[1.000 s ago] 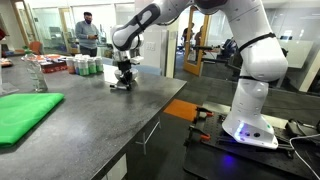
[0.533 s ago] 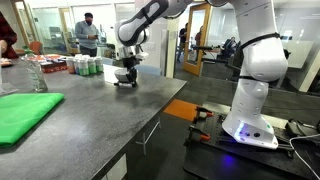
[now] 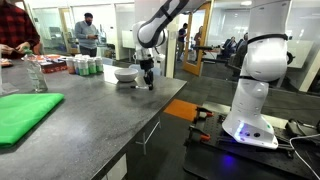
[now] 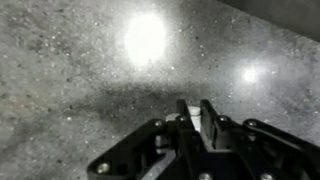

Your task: Move the black marker forwards

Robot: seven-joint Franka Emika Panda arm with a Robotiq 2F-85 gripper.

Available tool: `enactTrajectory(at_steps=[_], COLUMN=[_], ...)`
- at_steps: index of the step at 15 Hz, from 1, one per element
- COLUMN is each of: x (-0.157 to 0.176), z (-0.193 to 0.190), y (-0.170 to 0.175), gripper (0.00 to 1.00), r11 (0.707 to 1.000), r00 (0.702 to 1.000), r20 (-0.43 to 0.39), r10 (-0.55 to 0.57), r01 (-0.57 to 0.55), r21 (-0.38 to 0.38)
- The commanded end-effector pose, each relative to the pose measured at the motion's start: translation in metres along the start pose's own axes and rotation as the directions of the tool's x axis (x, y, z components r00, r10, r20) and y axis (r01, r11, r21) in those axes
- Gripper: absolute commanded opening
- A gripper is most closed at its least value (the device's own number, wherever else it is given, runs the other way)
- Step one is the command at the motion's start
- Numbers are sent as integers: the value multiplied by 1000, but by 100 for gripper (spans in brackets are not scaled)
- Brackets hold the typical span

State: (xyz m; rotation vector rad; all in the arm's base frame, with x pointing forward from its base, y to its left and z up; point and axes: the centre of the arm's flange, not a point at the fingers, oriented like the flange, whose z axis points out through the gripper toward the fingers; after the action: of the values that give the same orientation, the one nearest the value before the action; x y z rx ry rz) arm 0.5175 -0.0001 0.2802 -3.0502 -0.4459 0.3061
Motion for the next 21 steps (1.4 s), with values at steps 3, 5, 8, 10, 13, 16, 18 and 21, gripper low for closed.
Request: enactTrajectory(at_steps=[3,5,8,10,13,16,18,21], x=[-13,-12,-14,-12,-11,-6,-3,0], z=[16,18,15,10,0,-7,-10,-11], y=[9,13,18,19,13,9,9,9], gripper=[5,5,5,5,5,5,5,5], r11=[998,998,990,974,920,848,787,681], r00=[992,990,983,970,922,853,793,690], r20=[-116,-123,-120,-110,-70,-38,-24,11], r10=[55,65,140,216,380,521,609,724], r01=[-53,-62,-136,-208,-369,-512,-601,-716], r21=[23,25,43,86,134,136,140,154])
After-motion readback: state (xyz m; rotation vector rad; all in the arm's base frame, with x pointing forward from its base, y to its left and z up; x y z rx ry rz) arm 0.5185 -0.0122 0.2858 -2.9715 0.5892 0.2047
